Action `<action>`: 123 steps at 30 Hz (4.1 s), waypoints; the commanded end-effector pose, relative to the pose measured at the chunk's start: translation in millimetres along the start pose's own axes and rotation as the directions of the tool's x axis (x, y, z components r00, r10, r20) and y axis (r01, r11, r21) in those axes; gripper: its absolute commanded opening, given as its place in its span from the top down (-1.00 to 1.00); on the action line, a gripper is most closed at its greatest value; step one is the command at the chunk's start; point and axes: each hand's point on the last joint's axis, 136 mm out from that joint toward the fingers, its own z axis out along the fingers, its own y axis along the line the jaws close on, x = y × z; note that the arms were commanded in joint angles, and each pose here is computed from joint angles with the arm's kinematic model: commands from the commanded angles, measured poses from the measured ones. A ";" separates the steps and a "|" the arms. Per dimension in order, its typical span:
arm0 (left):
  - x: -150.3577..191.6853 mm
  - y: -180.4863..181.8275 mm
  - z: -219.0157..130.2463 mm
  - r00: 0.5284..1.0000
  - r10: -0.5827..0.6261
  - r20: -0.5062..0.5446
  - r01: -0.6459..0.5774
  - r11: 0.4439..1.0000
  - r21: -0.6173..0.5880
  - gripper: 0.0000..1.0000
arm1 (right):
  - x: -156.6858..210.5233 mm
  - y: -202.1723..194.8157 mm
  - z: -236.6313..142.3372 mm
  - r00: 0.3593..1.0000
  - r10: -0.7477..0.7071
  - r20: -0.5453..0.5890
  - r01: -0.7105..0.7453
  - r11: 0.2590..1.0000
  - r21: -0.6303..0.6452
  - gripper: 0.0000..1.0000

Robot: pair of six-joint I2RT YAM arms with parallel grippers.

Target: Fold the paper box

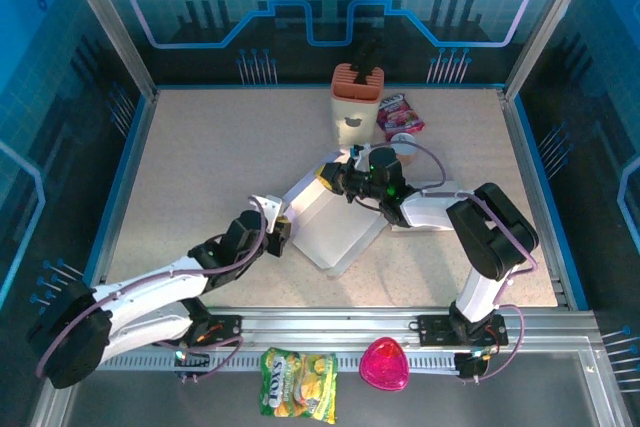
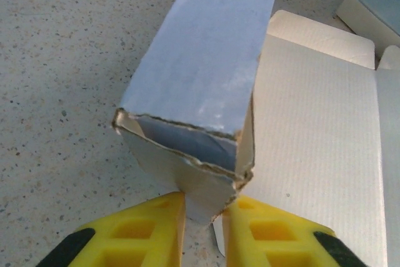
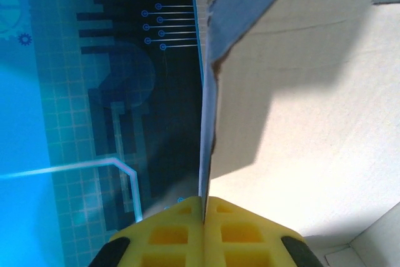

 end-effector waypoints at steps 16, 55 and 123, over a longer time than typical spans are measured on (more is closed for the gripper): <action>3.0 8.6 8.7 0.997 -0.036 0.063 0.044 0.991 -0.130 0.49 | 16.3 -14.5 -9.6 0.988 -0.040 0.148 0.055 0.994 -0.099 1.00; 6.2 28.3 29.9 0.982 -0.121 0.144 0.179 0.842 -0.509 1.00 | 17.2 -16.5 -12.2 0.989 0.001 0.147 0.016 0.993 -0.119 1.00; -27.1 57.7 20.5 0.989 0.089 0.114 -0.023 0.874 -0.486 1.00 | -32.6 23.1 -133.9 0.927 -0.295 0.232 0.248 0.946 0.209 -0.23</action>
